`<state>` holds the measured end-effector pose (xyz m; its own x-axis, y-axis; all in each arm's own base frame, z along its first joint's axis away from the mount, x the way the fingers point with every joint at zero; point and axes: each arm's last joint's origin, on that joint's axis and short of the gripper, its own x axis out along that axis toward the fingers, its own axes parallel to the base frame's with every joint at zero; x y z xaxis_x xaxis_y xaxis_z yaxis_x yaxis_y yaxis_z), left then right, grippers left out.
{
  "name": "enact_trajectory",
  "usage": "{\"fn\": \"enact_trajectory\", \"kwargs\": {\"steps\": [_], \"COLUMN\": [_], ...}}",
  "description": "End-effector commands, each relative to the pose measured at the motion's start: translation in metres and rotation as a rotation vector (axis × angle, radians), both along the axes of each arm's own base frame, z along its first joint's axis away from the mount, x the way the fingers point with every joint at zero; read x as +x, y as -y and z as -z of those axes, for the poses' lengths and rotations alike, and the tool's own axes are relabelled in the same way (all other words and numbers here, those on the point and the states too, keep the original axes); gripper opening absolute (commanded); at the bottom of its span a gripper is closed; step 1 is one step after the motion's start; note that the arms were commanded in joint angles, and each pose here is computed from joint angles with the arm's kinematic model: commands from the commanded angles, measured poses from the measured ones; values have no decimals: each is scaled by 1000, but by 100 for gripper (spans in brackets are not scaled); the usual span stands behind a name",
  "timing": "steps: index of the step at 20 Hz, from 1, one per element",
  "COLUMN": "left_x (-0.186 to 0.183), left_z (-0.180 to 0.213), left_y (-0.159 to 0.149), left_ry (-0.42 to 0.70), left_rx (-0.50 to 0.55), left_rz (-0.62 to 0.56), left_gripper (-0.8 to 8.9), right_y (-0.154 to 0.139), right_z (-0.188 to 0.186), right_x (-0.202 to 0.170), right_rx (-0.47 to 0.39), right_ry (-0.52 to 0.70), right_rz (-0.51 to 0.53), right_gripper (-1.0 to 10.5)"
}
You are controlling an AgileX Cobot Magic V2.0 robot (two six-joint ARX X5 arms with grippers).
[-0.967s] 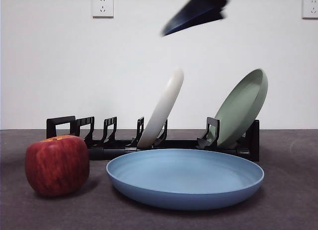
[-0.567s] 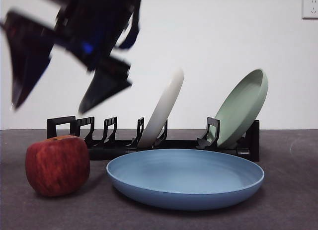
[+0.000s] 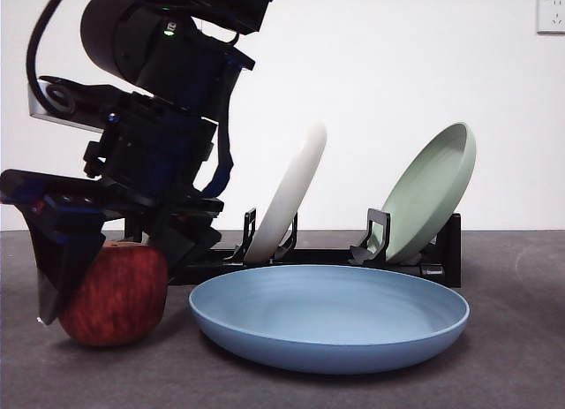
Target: Take the blue plate from the plate rack,put the plate on the table,take the apple from the table,put the apple in the plate
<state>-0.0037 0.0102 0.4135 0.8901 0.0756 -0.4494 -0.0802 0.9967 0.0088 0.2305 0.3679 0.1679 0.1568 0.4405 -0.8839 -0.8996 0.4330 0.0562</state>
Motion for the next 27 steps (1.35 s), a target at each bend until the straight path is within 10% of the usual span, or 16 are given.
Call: {"fn": "enact_trajectory", "kwargs": {"steps": [1, 10, 18, 27], "left_x": [-1, 1, 24, 65], "left_z": [3, 0, -12, -14], "left_y": [0, 0, 9, 22], "left_ry": [-28, 3, 64, -11], "left_rx": [1, -8, -33, -36], "left_rz": [-9, -3, 85, 171], "left_gripper": [434, 434, 434, 434], "right_y": [-1, 22, 117, 157], "right_z": [6, -73, -160, -94], "right_x": [-3, -11, -6, 8], "right_rx": [-27, 98, 72, -20], "right_ry": [-18, 71, 149, 36], "right_rz": [-6, 7, 199, 350], "right_gripper": [-9, -9, -9, -11]}}
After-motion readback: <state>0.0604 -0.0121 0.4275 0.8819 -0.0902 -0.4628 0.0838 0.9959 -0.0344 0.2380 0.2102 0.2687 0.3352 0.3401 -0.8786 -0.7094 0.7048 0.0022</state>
